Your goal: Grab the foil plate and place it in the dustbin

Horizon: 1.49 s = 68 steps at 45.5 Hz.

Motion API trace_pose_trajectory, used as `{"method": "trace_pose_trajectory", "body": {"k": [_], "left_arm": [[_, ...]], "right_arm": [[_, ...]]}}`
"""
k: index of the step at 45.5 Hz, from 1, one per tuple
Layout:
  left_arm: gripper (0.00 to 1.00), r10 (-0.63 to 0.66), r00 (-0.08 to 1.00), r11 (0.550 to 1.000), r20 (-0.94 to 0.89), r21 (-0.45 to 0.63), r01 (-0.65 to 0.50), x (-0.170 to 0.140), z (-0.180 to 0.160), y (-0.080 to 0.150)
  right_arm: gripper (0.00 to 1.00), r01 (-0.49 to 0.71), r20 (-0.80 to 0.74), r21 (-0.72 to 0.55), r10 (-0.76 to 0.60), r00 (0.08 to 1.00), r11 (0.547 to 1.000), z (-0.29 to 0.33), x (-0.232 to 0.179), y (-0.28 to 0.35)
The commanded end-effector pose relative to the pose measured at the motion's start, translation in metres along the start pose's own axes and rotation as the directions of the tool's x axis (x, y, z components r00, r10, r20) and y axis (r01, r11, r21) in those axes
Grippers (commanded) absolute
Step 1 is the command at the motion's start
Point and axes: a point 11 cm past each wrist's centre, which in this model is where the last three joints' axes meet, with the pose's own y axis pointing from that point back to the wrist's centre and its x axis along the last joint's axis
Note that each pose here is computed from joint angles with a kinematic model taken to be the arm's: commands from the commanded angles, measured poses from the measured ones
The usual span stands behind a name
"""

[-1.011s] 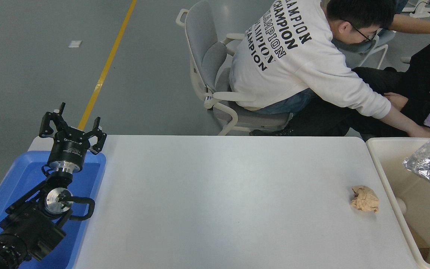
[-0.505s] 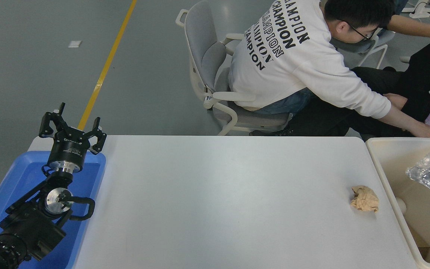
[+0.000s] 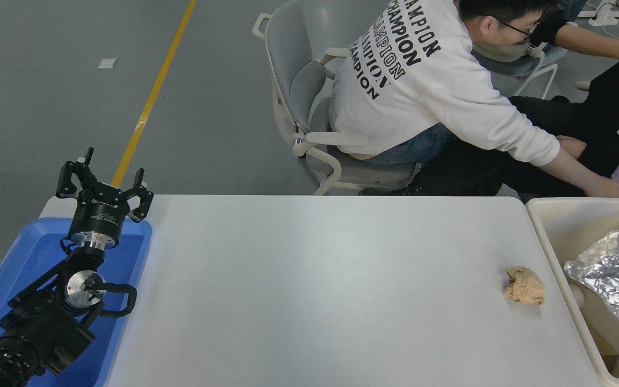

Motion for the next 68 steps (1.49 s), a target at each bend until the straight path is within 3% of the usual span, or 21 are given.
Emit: {"method": "trace_pose_trajectory", "body": {"k": [1, 7, 16, 22, 31, 36, 44, 48, 54, 60, 68], "left_arm": [[0.99, 0.000, 1.000, 1.000, 0.001, -0.001, 0.000, 0.000, 0.001, 0.000], [0.99, 0.000, 1.000, 1.000, 0.000, 0.000, 0.000, 0.000, 0.000, 0.000], [0.99, 0.000, 1.000, 1.000, 0.002, -0.001, 0.000, 0.000, 0.001, 0.000], [0.99, 0.000, 1.000, 1.000, 0.001, 0.000, 0.000, 0.000, 0.000, 0.000], [0.99, 0.000, 1.000, 1.000, 0.002, -0.001, 0.000, 0.000, 0.001, 0.000], [0.99, 0.000, 1.000, 1.000, 0.001, 0.000, 0.000, 0.000, 0.000, 0.000], [0.99, -0.001, 1.000, 1.000, 0.003, 0.001, 0.001, 0.000, 0.000, 0.000], [0.99, 0.000, 1.000, 1.000, 0.000, 0.001, 0.000, 0.000, 0.000, 0.000], [0.99, 0.000, 1.000, 1.000, 0.001, 0.000, 0.000, 0.000, 0.001, 0.000], [0.99, 0.000, 1.000, 1.000, 0.000, 0.001, 0.000, 0.000, 0.000, 0.000], [0.99, 0.000, 1.000, 1.000, 0.000, 0.001, 0.000, 0.000, 0.000, 0.000]], "right_arm": [[1.00, 0.023, 0.006, -0.001, -0.023, 1.000, 1.000, -0.001, -0.010, 0.001], [1.00, 0.070, 0.042, -0.002, -0.069, 0.997, 0.998, -0.001, 0.006, 0.006], [1.00, 0.238, 0.036, 0.025, -0.239, 0.970, 0.971, -0.016, 0.002, 0.034], [1.00, 0.333, -0.078, 0.037, -0.329, 0.941, 0.942, -0.035, 0.008, 0.071], [1.00, 0.385, -0.258, 0.059, -0.358, 0.897, 0.921, -0.083, 0.040, 0.130], [1.00, 0.499, -0.343, 0.057, -0.452, 0.823, 0.865, -0.110, 0.046, 0.159], [1.00, 0.703, -0.493, 0.036, -0.599, 0.631, 0.711, -0.162, 0.057, 0.224], [1.00, 0.751, -0.553, 0.037, -0.612, 0.565, 0.659, -0.183, 0.063, 0.255], [1.00, 0.718, -0.637, 0.063, -0.526, 0.564, 0.693, -0.219, 0.070, 0.287], [1.00, 0.697, -0.740, 0.047, -0.444, 0.505, 0.716, -0.248, 0.054, 0.329], [1.00, 0.712, -0.807, 0.106, -0.358, 0.470, 0.694, -0.269, 0.046, 0.382]]}}
